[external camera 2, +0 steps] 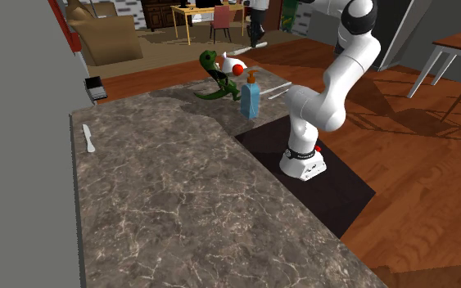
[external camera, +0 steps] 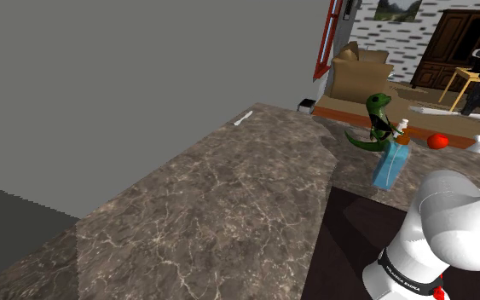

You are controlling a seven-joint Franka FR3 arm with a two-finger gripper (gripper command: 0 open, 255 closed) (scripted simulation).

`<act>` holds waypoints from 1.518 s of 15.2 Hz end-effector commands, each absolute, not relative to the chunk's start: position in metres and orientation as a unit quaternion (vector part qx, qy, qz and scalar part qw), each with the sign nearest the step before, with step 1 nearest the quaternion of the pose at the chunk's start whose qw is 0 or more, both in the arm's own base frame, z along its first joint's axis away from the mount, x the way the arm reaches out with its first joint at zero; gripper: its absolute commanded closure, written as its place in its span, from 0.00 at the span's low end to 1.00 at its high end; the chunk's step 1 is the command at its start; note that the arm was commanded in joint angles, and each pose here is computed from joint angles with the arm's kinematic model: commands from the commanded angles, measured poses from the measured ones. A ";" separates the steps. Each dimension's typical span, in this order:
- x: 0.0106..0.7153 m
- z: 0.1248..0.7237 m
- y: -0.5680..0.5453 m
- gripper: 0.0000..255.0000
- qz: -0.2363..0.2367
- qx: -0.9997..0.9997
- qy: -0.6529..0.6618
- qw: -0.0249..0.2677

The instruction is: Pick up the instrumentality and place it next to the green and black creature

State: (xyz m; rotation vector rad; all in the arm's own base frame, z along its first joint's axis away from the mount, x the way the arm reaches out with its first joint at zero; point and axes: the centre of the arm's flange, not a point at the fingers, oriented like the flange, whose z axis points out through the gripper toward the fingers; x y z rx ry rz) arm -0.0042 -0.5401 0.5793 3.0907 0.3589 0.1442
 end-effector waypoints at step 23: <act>-0.003 0.452 -0.540 1.00 0.046 0.992 0.115 0.014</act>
